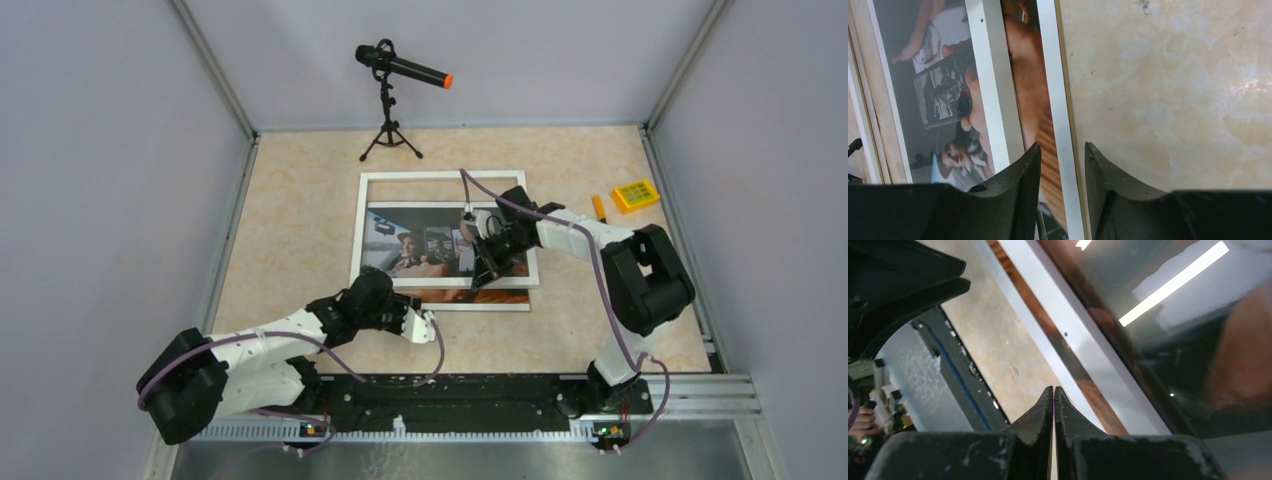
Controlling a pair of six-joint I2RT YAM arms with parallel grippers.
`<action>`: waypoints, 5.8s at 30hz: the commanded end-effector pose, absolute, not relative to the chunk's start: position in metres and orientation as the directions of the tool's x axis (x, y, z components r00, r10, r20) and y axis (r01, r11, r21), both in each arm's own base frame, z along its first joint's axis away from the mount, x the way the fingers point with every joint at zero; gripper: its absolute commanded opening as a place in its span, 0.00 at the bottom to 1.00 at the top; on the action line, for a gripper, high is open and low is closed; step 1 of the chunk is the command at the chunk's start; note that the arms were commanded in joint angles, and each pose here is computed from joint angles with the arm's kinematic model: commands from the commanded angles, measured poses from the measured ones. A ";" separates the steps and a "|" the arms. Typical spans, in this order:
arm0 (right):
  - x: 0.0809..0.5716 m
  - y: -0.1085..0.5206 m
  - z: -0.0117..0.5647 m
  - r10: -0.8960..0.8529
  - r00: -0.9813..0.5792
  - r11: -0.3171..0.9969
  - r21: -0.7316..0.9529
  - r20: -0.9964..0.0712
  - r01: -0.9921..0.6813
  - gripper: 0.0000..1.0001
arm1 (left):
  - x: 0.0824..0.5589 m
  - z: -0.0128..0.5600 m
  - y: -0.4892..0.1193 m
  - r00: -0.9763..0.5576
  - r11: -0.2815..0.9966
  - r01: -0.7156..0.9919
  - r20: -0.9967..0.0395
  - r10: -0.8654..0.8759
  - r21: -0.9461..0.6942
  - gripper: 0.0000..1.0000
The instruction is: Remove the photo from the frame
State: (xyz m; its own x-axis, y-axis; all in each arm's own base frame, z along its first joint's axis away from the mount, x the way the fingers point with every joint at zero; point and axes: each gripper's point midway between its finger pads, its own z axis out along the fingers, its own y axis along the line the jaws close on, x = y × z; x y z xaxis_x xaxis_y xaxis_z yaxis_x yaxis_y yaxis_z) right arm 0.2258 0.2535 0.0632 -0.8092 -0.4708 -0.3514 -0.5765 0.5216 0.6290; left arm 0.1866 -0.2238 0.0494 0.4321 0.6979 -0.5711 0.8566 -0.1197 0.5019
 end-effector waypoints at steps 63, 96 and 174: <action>0.230 0.229 -0.019 -0.662 -0.692 0.610 0.331 -0.287 -0.720 0.00 | 0.198 0.019 -0.209 0.394 -0.126 0.839 -0.431 0.812 0.530 0.27; 0.231 0.231 -0.019 -0.669 -0.687 0.602 0.336 -0.284 -0.724 0.00 | 0.211 0.034 -0.190 0.286 -0.004 0.853 -0.462 0.840 0.521 0.23; 0.228 0.229 -0.026 -0.710 -0.649 0.561 0.339 -0.273 -0.755 0.00 | 0.251 0.048 -0.234 0.346 -0.015 0.826 -0.486 0.802 0.564 0.19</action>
